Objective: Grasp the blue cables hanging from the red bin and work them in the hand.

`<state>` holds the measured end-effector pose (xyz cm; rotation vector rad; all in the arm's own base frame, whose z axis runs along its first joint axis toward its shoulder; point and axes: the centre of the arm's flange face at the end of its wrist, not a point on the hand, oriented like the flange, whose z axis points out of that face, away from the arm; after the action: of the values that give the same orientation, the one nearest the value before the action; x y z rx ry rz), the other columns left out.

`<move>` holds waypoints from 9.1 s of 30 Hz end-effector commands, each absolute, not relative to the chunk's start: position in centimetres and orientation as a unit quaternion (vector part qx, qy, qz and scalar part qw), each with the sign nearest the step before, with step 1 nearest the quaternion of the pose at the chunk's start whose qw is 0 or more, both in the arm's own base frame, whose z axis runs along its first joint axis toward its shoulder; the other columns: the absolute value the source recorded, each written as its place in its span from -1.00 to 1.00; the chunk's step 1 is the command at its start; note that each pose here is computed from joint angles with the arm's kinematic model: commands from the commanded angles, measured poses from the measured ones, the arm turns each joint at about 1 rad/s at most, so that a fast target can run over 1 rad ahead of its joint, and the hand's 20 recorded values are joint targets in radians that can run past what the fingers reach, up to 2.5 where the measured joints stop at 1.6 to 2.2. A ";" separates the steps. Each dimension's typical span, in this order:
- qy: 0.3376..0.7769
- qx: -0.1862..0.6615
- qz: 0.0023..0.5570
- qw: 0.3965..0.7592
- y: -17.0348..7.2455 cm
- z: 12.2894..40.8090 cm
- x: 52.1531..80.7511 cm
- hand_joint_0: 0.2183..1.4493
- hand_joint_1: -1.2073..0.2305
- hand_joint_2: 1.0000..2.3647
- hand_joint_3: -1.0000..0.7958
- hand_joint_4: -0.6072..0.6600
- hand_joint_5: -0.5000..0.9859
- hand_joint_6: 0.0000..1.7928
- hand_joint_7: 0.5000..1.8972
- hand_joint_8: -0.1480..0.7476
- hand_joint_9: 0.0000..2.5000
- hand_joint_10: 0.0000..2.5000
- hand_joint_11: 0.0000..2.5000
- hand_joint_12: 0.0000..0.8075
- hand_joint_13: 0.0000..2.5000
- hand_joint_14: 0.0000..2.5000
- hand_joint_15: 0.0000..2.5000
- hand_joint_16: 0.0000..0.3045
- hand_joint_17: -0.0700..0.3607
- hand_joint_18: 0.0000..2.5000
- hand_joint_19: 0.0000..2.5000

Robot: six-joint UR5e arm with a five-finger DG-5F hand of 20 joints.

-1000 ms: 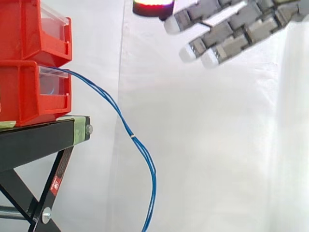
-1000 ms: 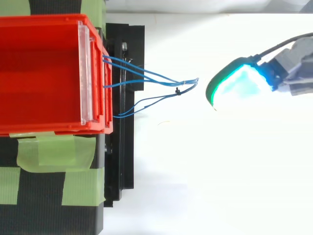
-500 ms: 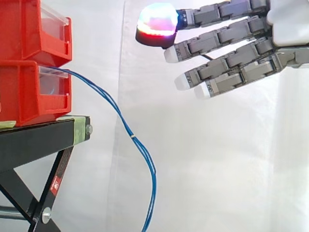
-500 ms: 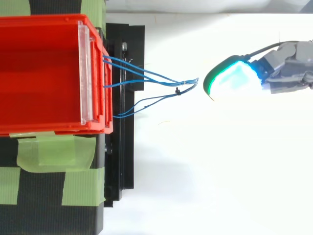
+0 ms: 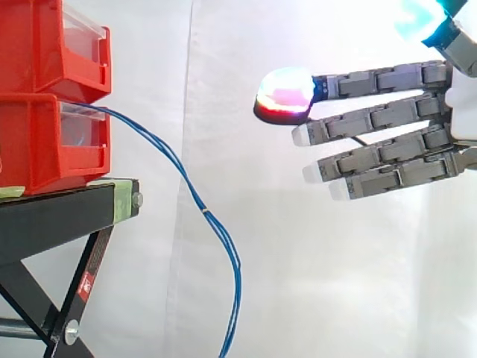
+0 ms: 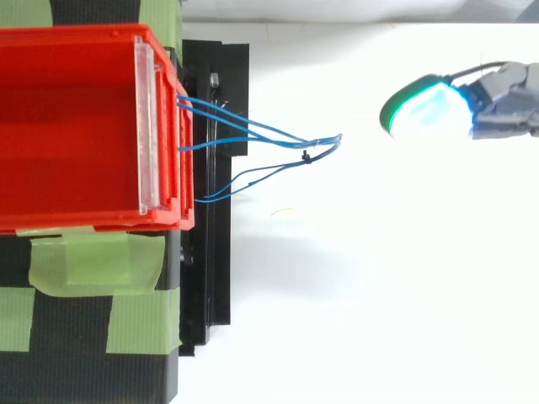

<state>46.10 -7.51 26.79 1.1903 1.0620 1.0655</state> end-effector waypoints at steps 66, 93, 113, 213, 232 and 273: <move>0.231 0.590 0.471 0.614 7.8 15.7 54.2 -0.05 -0.11 -1.00 -0.91 0.31 -0.56 -0.99 -0.71 -0.23 -0.84 -1.00 -0.90 -0.10 -1.00 -1.00 -0.81 -0.55 0.04 -1.00 -0.83; 0.192 0.660 0.459 0.563 7.3 13.5 51.4 -0.05 -0.11 -1.00 -0.91 0.31 -0.55 -0.99 -0.71 -0.23 -0.84 -1.00 -0.89 -0.10 -1.00 -1.00 -0.81 -0.55 0.04 -1.00 -0.82; 0.136 0.689 0.462 0.542 6.3 13.0 50.2 -0.05 -0.11 -1.00 -0.91 0.33 -0.53 -0.99 -0.70 -0.23 -0.83 -1.00 -0.89 -0.10 -1.00 -1.00 -0.81 -0.55 0.04 -1.00 -0.82; 0.160 0.677 0.458 0.554 4.0 10.0 52.7 -0.06 -0.12 -1.00 -0.92 0.34 -0.51 -0.99 -0.70 -0.21 -0.82 -1.00 -0.88 -0.11 -1.00 -1.00 -0.81 -0.55 0.03 -1.00 -0.83; 0.160 0.664 0.470 0.558 0.0 10.4 54.0 -0.06 -0.12 -1.00 -0.92 0.33 -0.51 -0.99 -0.70 -0.22 -0.82 -1.00 -0.88 -0.10 -1.00 -1.00 -0.81 -0.55 0.04 -1.00 -0.83; 0.188 0.622 0.535 0.540 0.1 9.4 61.0 -0.10 -0.12 -1.00 -0.96 0.35 -0.49 -0.99 -0.69 -0.15 -0.80 -1.00 -0.87 -0.09 -1.00 -0.99 -0.80 -0.55 0.04 -1.00 -0.83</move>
<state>61.09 0.17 9.52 1.4704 0.4448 1.2701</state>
